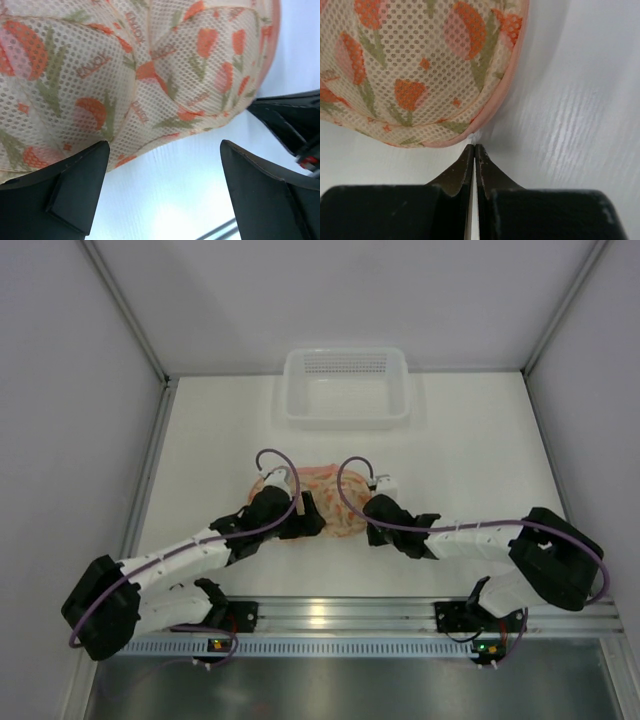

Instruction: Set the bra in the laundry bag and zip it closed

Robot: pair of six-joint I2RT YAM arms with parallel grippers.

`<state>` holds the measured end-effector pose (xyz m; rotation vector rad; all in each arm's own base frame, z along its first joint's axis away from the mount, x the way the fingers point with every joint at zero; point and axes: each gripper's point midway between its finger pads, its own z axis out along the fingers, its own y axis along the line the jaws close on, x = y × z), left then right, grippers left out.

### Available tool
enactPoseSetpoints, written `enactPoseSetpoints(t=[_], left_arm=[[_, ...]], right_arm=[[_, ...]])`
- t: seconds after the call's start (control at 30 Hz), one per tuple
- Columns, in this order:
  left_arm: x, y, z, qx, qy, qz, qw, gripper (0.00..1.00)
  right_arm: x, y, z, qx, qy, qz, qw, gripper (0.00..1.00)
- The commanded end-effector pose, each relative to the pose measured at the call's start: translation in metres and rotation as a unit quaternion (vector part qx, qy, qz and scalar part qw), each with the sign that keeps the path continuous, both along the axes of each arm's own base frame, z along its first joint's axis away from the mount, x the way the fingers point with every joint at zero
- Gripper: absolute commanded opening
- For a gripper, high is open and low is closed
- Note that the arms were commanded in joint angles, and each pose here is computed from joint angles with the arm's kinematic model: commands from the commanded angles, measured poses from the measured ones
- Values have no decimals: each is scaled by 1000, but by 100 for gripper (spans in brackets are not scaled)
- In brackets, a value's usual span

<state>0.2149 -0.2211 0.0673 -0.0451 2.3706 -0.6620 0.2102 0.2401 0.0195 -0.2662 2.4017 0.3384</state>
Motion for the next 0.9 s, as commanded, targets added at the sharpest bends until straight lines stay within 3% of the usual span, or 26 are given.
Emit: enactPoseSetpoints(t=[0.0, 0.13, 0.23, 0.43, 0.53, 0.57, 0.6, 0.77, 0.87], left_arm=[[0, -14, 39, -59, -11, -8, 998, 98], [4, -19, 57, -108, -25, 16, 994, 95], [13, -19, 61, -125, -28, 47, 991, 98], [31, -14, 40, -63, -3, 92, 994, 97], [38, -17, 44, -44, -9, 83, 996, 84], [38, -17, 46, -45, -11, 82, 996, 98], [39, -17, 46, -46, -13, 80, 996, 99], [28, -28, 35, -115, 34, 70, 990, 99], [24, -48, 50, -208, 37, 59, 976, 99]], right_arm=[[-2, 24, 5, 46, 8, -2, 999, 0], [-3, 51, 18, 102, 14, 6, 995, 0], [-3, 69, 31, 108, 0, 27, 994, 0], [-2, 80, 35, 107, -6, 38, 994, 0], [-4, 74, 33, 106, -7, 33, 994, 0], [-3, 71, 33, 103, -11, 27, 994, 0], [-3, 68, 33, 102, -13, 25, 994, 0], [-2, 63, 37, 103, -22, 17, 994, 0], [-2, 64, 35, 101, -20, 19, 995, 0]])
